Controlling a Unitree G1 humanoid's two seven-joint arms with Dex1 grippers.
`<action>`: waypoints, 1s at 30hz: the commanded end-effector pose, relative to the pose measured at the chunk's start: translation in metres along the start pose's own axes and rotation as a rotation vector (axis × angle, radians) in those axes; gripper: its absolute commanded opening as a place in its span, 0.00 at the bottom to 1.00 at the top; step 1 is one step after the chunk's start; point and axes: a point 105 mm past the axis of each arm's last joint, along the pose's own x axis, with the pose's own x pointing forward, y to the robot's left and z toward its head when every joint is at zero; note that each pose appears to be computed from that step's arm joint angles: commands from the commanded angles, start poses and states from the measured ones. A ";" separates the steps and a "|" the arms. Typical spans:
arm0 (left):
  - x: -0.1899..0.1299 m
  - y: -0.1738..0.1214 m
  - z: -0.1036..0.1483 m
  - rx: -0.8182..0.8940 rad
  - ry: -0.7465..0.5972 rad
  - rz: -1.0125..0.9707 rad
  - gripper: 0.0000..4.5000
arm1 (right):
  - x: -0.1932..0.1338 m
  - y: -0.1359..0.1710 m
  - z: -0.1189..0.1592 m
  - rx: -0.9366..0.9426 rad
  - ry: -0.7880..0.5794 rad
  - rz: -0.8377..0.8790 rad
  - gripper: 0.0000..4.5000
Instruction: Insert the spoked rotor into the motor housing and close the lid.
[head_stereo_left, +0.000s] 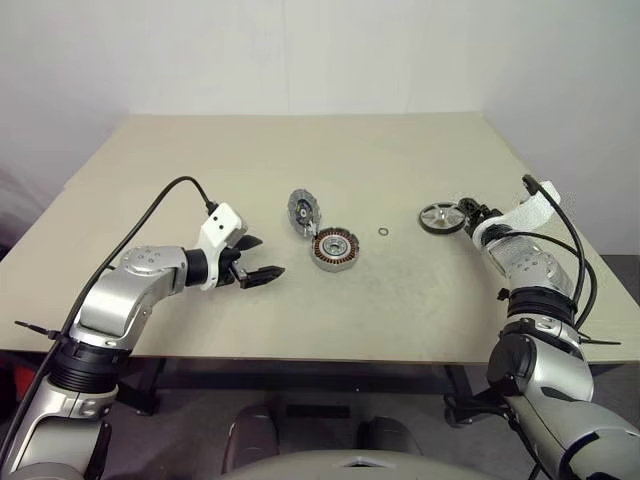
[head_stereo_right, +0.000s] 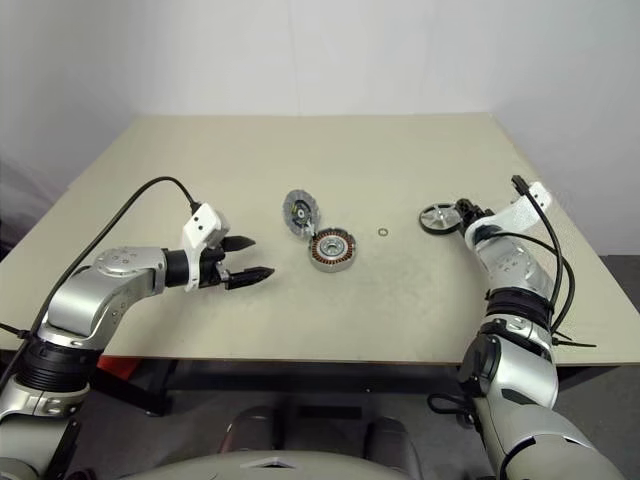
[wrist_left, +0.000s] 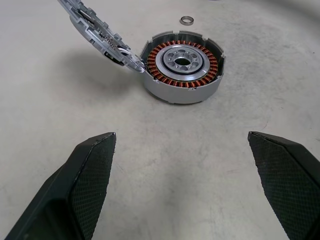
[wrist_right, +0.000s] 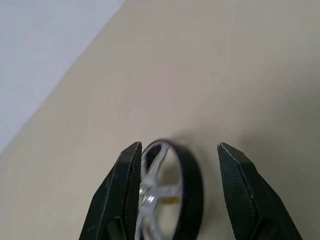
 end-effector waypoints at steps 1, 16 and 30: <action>-0.001 0.000 0.012 0.043 -0.027 -0.002 1.00 | -0.005 0.029 0.035 -0.094 -0.160 0.107 0.60; 0.003 0.000 0.013 0.053 -0.036 0.002 1.00 | -0.036 0.105 -0.045 -0.588 0.079 0.592 0.60; 0.001 0.003 0.012 0.058 -0.036 0.020 1.00 | -0.028 0.093 -0.072 -0.857 0.185 0.625 0.60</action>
